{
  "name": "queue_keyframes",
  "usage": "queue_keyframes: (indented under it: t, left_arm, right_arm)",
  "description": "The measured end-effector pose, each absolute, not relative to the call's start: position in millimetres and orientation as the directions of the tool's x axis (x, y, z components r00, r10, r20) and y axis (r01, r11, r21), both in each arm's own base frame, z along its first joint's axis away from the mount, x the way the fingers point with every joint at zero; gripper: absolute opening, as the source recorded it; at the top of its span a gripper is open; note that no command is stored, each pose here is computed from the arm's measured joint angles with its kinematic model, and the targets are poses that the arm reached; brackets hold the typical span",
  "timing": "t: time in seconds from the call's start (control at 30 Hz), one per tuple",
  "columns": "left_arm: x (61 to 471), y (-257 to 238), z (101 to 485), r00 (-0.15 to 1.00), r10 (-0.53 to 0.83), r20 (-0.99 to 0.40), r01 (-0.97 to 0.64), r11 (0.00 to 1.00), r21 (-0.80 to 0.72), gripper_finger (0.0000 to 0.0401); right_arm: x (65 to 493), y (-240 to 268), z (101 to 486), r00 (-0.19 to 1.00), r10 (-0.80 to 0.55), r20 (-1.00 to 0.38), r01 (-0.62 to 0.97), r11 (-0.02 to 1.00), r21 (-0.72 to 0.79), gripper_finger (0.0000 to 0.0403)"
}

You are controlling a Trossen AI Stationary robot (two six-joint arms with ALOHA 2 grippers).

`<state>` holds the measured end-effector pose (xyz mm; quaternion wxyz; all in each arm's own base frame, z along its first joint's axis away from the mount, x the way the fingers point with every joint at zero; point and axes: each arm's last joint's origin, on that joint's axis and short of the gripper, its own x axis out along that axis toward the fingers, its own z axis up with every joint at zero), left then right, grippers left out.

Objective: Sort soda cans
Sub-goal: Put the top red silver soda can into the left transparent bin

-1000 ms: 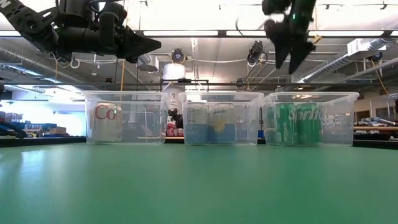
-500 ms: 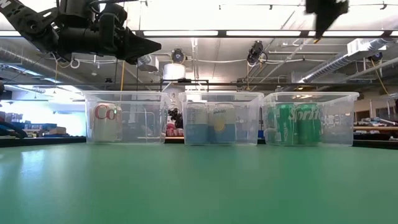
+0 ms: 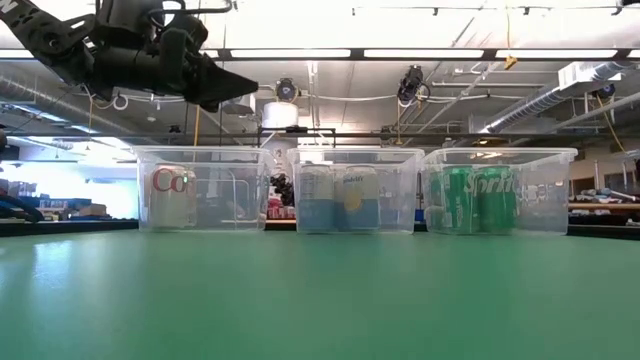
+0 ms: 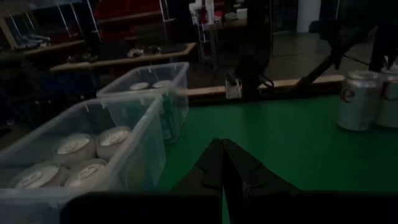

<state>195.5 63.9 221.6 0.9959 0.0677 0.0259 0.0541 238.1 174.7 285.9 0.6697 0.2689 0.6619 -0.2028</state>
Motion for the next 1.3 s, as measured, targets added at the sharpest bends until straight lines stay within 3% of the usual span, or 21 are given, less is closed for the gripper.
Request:
queue_keyframes:
  t: [0.23, 0.43, 0.87, 0.97, 1.13, 1.3]
  left_arm:
    - [195, 64, 220, 0.992, 0.111, -0.058, -0.103, 0.986, 0.131, 0.0002]
    - [195, 64, 220, 0.992, 0.117, -0.057, -0.108, 0.985, 0.132, 0.0002]
    - [195, 64, 219, 0.991, 0.116, -0.068, -0.107, 0.986, 0.129, 0.0002]
    - [195, 64, 219, 0.991, 0.116, -0.069, -0.107, 0.986, 0.129, 0.0002]
    - [195, 64, 219, 0.991, 0.117, -0.068, -0.108, 0.987, 0.122, 0.0002]
    - [193, 63, 222, 0.991, 0.121, -0.058, -0.116, 0.99, 0.082, 0.0002]
  right_arm:
    - [241, 197, 267, -0.051, 0.157, -0.986, 0.587, 0.803, 0.098, 0.0351]
    - [237, 193, 265, -0.089, 0.107, -0.99, 0.582, 0.812, 0.036, 0.0351]
    - [238, 192, 238, -0.064, 0.103, -0.993, 0.555, 0.831, 0.05, 0.0349]
    - [237, 190, 232, -0.089, 0.117, -0.989, 0.56, 0.827, 0.048, 0.0339]
    - [239, 185, 229, -0.124, 0.155, -0.98, 0.549, 0.833, 0.062, 0.0289]
    - [255, 162, 232, -0.116, 0.157, -0.981, 0.506, 0.859, 0.078, 0.0289]
